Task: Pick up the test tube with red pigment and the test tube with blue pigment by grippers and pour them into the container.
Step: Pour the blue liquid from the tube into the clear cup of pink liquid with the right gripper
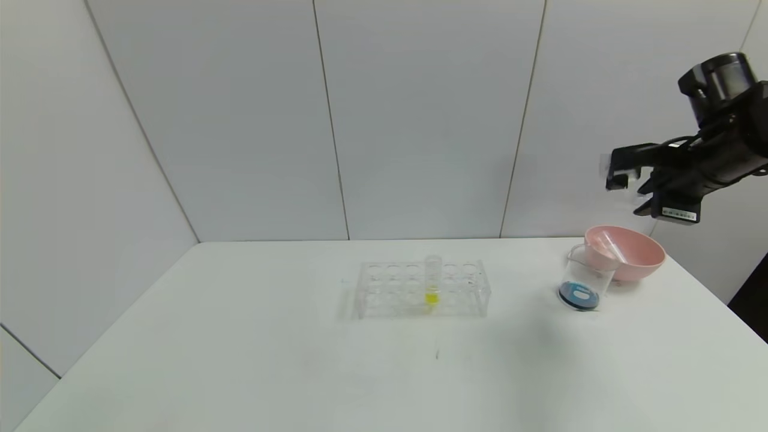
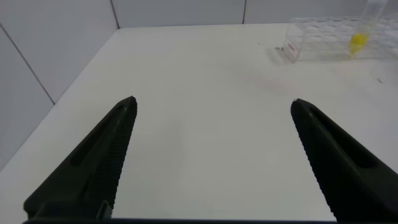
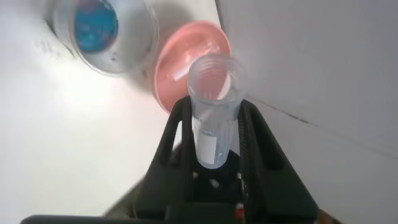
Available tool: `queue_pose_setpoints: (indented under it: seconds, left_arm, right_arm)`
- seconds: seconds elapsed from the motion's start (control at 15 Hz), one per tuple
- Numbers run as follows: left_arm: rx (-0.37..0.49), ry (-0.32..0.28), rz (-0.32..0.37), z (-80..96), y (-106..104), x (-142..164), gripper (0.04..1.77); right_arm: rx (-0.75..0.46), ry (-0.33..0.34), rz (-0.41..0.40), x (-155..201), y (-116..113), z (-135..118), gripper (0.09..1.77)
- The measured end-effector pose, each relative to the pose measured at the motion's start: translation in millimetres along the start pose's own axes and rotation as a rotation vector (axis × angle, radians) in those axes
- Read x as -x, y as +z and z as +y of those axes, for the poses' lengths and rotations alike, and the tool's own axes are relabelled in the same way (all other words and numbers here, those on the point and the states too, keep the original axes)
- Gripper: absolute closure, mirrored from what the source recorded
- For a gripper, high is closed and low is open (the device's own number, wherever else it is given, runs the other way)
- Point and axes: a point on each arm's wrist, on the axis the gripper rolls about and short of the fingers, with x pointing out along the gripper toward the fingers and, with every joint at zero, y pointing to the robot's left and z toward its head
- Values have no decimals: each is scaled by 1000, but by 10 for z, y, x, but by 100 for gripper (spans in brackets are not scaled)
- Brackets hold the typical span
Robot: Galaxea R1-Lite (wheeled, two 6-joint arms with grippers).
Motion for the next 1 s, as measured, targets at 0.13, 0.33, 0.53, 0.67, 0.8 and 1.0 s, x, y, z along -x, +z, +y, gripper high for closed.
queue_pose_setpoints:
  seconds: [0.13,0.33,0.53,0.67,0.8,1.0]
  left_arm:
    - [0,0,0,0,0,0,5]
    - [0,0,0,0,0,0,5]
    - [0,0,0,0,0,0,5]
    - [0,0,0,0,0,0,5]
    - [0,0,0,0,0,0,5]
    - [0,0,0,0,0,0,5]
  right_arm:
    - [-216,44,-138,64,-81,-46,136]
    - [-519,102,-327,151,-68,-114,136]
    - [-801,96,-444,217,-15,-192,136]
    - [-960,68,-509,268,33,-232,136]
    - [-1047,8,-535,265,74,-191,136]
    - [-1124,-91,-554,220,84,-7,136]
